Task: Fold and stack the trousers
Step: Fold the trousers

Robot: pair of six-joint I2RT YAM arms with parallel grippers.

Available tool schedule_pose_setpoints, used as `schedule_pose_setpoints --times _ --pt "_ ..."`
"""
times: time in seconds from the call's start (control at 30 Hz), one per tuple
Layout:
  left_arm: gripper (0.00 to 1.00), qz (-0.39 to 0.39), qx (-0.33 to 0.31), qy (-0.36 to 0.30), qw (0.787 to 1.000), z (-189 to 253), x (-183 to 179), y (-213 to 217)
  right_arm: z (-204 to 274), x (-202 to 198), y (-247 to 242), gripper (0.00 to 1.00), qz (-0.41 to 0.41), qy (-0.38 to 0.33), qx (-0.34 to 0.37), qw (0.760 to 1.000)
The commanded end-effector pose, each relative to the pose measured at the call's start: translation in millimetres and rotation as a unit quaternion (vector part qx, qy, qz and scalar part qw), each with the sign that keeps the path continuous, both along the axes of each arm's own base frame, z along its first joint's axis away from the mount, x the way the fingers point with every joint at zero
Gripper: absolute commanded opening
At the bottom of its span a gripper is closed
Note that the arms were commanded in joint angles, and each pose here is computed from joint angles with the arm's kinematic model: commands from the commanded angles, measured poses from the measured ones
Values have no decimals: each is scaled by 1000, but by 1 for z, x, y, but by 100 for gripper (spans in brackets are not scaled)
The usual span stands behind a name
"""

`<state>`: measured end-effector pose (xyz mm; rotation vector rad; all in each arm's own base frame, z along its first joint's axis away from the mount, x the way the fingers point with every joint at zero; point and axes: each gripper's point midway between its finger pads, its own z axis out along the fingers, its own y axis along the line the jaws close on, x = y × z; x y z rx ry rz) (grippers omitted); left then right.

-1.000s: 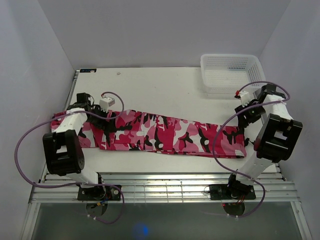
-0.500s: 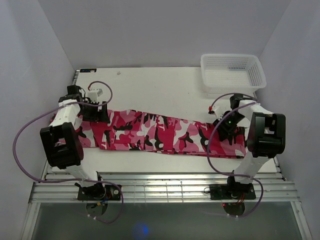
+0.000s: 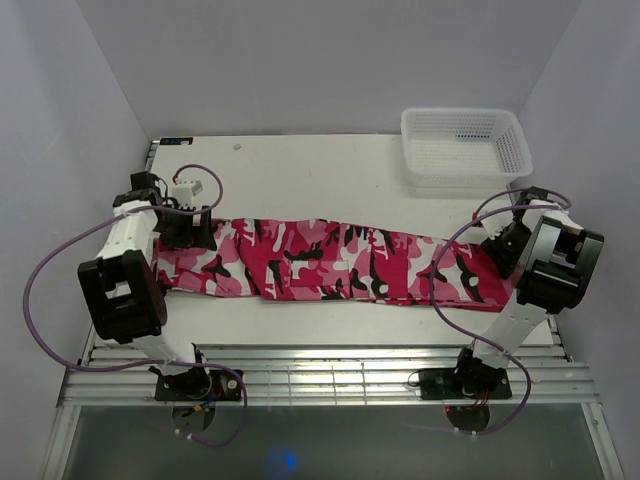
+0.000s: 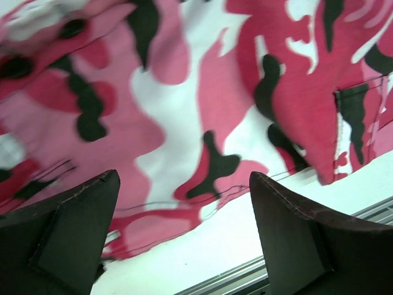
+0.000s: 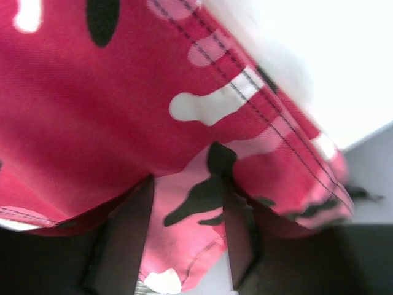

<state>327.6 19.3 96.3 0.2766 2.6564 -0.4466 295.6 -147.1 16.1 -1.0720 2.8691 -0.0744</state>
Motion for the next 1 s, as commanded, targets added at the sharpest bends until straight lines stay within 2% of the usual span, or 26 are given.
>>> schedule_pose_setpoints --times 0.0,0.07,0.1,0.17,0.2,0.23,0.4,0.63,0.83,0.97 --pt "98 21 1 -46 999 30 4 10 -7 4 -22 56 51 8 -40 998" --pt "98 33 -4 -43 999 34 8 17 3 16 -3 61 58 -12 -8 998" --pt "98 41 -3 -53 998 43 15 23 13 17 6 70 64 -11 6 998" --pt "98 66 -15 -45 997 47 15 38 27 28 34 75 79 -35 34 996" --pt "98 77 -27 -32 996 43 15 44 33 28 43 87 86 -36 45 995" --pt "98 101 -41 -24 994 46 10 57 44 32 58 88 89 -44 51 994" --pt "98 154 -134 7 979 31 -10 90 63 35 106 91 115 -56 89 988" --pt "98 187 -148 67 969 -33 -46 125 37 16 130 95 114 -8 101 988" --pt "98 192 -198 53 960 -49 -46 115 7 9 138 96 104 19 96 990" --pt "92 200 -240 61 948 -57 -46 102 -6 9 137 96 106 26 86 990"
